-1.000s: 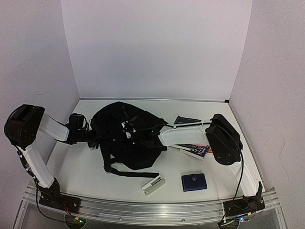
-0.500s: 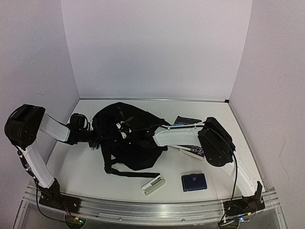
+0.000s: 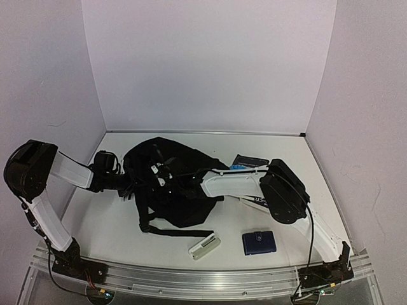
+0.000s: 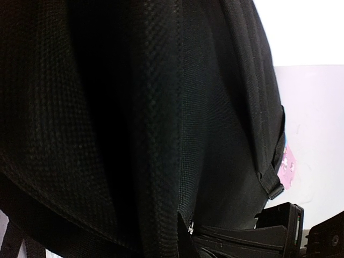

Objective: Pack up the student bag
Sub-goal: Unzip the student bag.

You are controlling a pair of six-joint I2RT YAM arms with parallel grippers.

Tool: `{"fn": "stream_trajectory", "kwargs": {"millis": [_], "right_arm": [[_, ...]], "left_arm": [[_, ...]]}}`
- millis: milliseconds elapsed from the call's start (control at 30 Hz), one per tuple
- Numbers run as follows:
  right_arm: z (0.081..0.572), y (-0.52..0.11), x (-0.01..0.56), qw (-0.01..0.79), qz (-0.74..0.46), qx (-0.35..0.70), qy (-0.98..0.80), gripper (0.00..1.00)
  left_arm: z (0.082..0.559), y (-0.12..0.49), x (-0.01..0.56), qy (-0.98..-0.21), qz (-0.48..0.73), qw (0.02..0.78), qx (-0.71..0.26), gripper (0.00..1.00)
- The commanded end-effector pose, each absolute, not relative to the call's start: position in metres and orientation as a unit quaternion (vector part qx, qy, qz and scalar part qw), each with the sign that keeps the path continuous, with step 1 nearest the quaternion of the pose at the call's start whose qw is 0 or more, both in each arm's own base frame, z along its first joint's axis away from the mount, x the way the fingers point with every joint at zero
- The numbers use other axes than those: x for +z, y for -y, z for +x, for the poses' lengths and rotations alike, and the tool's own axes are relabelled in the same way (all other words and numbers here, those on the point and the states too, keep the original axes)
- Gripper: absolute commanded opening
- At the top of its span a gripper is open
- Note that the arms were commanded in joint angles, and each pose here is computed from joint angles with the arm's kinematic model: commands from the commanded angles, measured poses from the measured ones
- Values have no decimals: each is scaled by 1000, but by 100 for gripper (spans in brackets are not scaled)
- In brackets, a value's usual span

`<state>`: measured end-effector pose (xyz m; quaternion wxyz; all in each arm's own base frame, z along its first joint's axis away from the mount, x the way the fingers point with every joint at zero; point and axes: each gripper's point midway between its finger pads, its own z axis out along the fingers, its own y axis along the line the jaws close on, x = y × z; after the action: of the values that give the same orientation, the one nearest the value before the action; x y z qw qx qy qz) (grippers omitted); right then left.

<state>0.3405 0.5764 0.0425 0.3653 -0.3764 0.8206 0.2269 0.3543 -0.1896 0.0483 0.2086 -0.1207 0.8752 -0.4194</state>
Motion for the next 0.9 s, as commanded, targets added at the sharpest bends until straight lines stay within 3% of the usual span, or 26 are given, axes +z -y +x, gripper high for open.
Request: {"fn": "stream_trajectory", "kwargs": {"millis": [0, 567, 867], "right_arm": [[319, -562, 45, 321, -374, 242, -836, 0], [236, -469, 46, 215, -323, 242, -889, 0], [220, -453, 45, 199, -313, 236, -898, 0]], "left_arm": [[349, 191, 60, -880, -134, 201, -409, 0], [366, 176, 68, -887, -142, 231, -375, 0], [372, 184, 73, -881, -131, 225, -395, 0]]}}
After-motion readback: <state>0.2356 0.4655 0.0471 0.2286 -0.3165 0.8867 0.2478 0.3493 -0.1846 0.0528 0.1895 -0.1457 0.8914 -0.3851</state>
